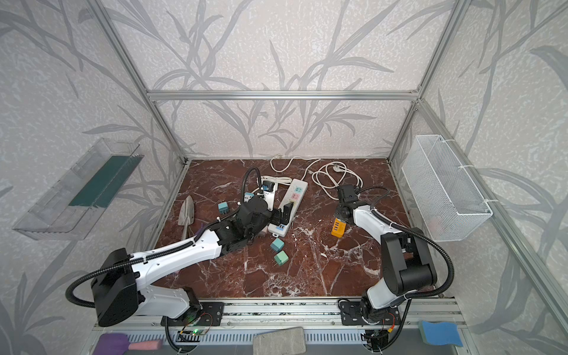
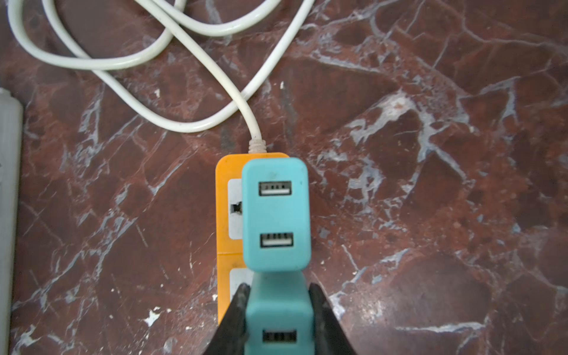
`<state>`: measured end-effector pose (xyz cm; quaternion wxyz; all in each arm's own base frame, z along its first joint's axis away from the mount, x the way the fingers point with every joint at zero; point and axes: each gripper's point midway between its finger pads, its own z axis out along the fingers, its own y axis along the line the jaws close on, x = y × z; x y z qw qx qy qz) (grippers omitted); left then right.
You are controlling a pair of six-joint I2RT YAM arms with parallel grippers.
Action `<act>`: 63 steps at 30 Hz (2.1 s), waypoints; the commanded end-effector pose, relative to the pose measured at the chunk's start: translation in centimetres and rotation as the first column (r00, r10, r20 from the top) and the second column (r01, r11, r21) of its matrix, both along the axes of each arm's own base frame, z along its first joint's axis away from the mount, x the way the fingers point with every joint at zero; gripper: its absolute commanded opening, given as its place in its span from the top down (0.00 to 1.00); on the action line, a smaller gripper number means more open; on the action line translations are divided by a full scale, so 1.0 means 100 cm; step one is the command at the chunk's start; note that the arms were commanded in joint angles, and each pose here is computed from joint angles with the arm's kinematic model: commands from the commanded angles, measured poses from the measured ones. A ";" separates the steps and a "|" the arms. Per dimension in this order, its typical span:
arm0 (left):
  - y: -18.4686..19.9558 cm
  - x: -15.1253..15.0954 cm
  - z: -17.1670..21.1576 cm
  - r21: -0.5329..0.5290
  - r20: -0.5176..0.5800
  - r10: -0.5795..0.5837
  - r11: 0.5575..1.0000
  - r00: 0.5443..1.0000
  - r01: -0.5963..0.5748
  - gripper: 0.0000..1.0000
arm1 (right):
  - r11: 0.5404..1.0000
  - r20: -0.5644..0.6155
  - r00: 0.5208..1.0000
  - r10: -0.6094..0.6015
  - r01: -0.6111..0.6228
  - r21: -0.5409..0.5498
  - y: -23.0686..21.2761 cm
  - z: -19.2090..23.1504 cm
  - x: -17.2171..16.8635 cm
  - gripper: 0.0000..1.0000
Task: Insert the plug
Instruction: 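Press the adapter into the socket and open right gripper, then lift right gripper away from the yellow strip while left arm rises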
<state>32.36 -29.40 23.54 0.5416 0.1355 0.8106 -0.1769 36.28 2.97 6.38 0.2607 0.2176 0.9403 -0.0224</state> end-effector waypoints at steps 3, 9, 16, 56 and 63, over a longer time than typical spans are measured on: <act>0.006 0.001 0.010 -0.009 0.021 0.022 1.000 1.000 -0.022 0.01 | 0.983 -0.199 0.969 -0.149 0.123 -0.134 -0.038 -0.033 -0.046 1.00; 0.008 0.001 0.014 -0.013 0.026 0.023 1.000 0.999 -0.023 0.01 | 0.991 -0.194 0.974 -0.118 0.102 -0.092 -0.029 -0.032 -0.042 0.58; 0.011 0.001 0.019 -0.015 0.037 0.025 1.000 0.999 -0.025 0.01 | 1.000 -0.063 0.998 -0.021 0.022 0.008 -0.009 0.009 -0.029 0.37; 0.035 0.027 -0.006 0.073 0.012 0.142 0.987 0.990 -0.143 0.01 | 0.997 -0.068 0.997 -0.023 0.028 0.066 -0.033 0.026 -0.029 0.68; 0.020 0.043 -0.056 0.169 -0.192 -0.004 0.985 0.981 0.038 0.01 | 0.999 0.152 0.988 -0.008 0.000 0.051 -0.037 0.098 -0.028 0.32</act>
